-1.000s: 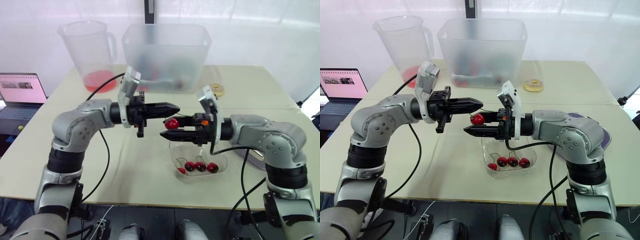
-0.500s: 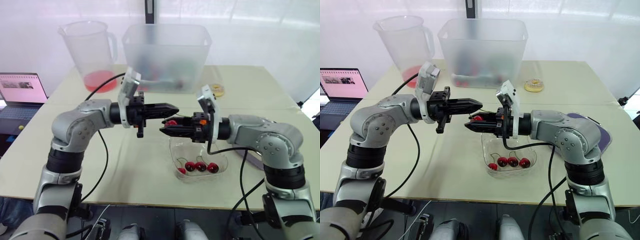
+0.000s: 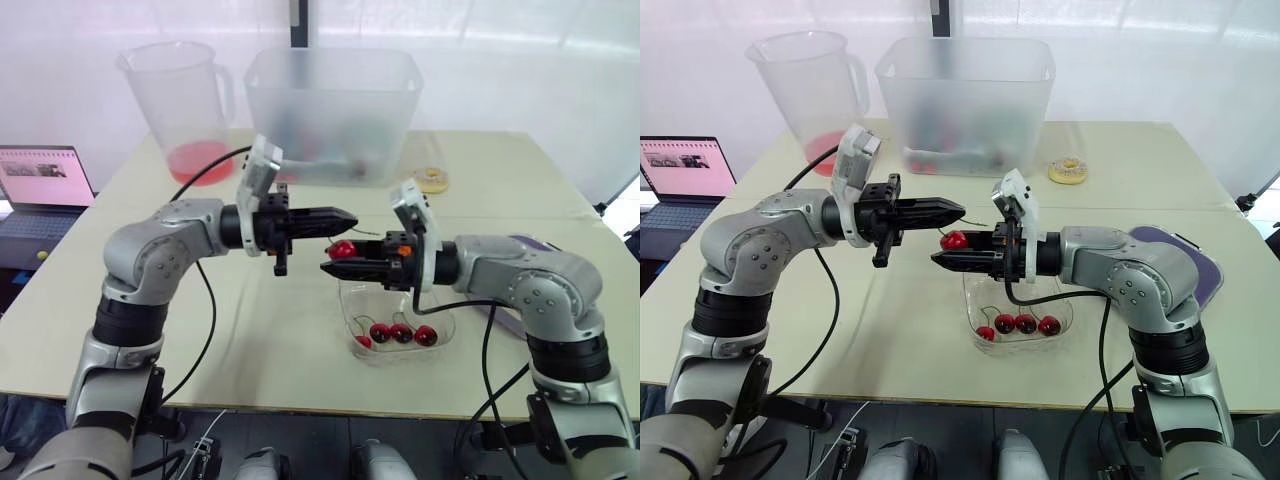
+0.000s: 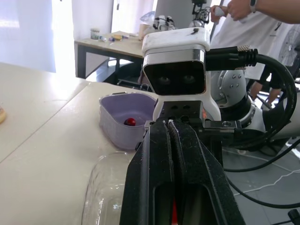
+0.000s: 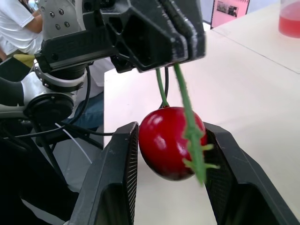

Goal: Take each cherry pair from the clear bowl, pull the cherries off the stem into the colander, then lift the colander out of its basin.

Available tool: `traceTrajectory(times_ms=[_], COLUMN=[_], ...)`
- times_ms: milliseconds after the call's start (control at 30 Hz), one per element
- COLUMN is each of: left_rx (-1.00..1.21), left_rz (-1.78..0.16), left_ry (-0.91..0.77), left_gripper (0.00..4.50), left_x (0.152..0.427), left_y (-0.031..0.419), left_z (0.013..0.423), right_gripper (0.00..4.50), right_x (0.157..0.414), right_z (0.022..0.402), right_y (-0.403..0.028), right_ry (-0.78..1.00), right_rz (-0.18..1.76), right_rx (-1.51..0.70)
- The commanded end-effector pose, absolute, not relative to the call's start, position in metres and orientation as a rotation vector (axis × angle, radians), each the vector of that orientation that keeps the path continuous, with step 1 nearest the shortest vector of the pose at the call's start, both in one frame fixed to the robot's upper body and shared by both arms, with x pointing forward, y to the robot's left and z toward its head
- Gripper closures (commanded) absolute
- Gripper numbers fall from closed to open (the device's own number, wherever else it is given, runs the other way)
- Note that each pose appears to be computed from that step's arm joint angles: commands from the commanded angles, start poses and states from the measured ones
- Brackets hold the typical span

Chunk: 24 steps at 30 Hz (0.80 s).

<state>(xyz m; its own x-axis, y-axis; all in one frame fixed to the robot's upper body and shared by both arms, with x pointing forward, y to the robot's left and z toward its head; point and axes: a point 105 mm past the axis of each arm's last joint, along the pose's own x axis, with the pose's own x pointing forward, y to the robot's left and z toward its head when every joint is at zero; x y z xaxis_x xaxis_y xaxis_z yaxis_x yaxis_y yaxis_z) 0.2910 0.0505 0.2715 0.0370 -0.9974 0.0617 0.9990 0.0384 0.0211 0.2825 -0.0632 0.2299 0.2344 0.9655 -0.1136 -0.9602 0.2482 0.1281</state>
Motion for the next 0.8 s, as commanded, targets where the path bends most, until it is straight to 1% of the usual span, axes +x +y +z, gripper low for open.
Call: traceTrajectory(times_ms=[33, 133, 267, 367, 400, 633, 800], left_rx=[0.019, 0.018, 0.024, 0.026, 0.026, 0.028, 0.033], left_rz=[-1.550, -1.550, -1.546, -1.543, -1.543, -1.541, -1.541], left_ry=[-0.116, -0.114, -0.113, -0.117, -0.117, -0.120, -0.123], left_gripper=[4.50, 4.50, 4.50, 4.50, 4.50, 4.50, 4.50], left_x=[0.285, 0.286, 0.287, 0.287, 0.288, 0.288, 0.288], left_y=[0.049, 0.048, 0.048, 0.048, 0.048, 0.048, 0.048], left_z=[0.283, 0.282, 0.280, 0.281, 0.281, 0.281, 0.281], right_gripper=[2.56, 2.56, 2.56, 3.42, 3.63, 3.63, 3.63], right_x=[0.282, 0.281, 0.280, 0.279, 0.279, 0.280, 0.281], right_z=[0.246, 0.250, 0.246, 0.245, 0.244, 0.242, 0.232], right_y=[-0.064, -0.063, -0.062, -0.063, -0.063, -0.064, -0.071], right_ry=[0.099, 0.079, 0.097, 0.104, 0.103, 0.110, 0.141], right_rz=[1.324, 1.330, 1.335, 1.333, 1.331, 1.326, 1.304], right_rx=[0.031, 0.046, 0.046, 0.042, 0.037, 0.028, 0.031])
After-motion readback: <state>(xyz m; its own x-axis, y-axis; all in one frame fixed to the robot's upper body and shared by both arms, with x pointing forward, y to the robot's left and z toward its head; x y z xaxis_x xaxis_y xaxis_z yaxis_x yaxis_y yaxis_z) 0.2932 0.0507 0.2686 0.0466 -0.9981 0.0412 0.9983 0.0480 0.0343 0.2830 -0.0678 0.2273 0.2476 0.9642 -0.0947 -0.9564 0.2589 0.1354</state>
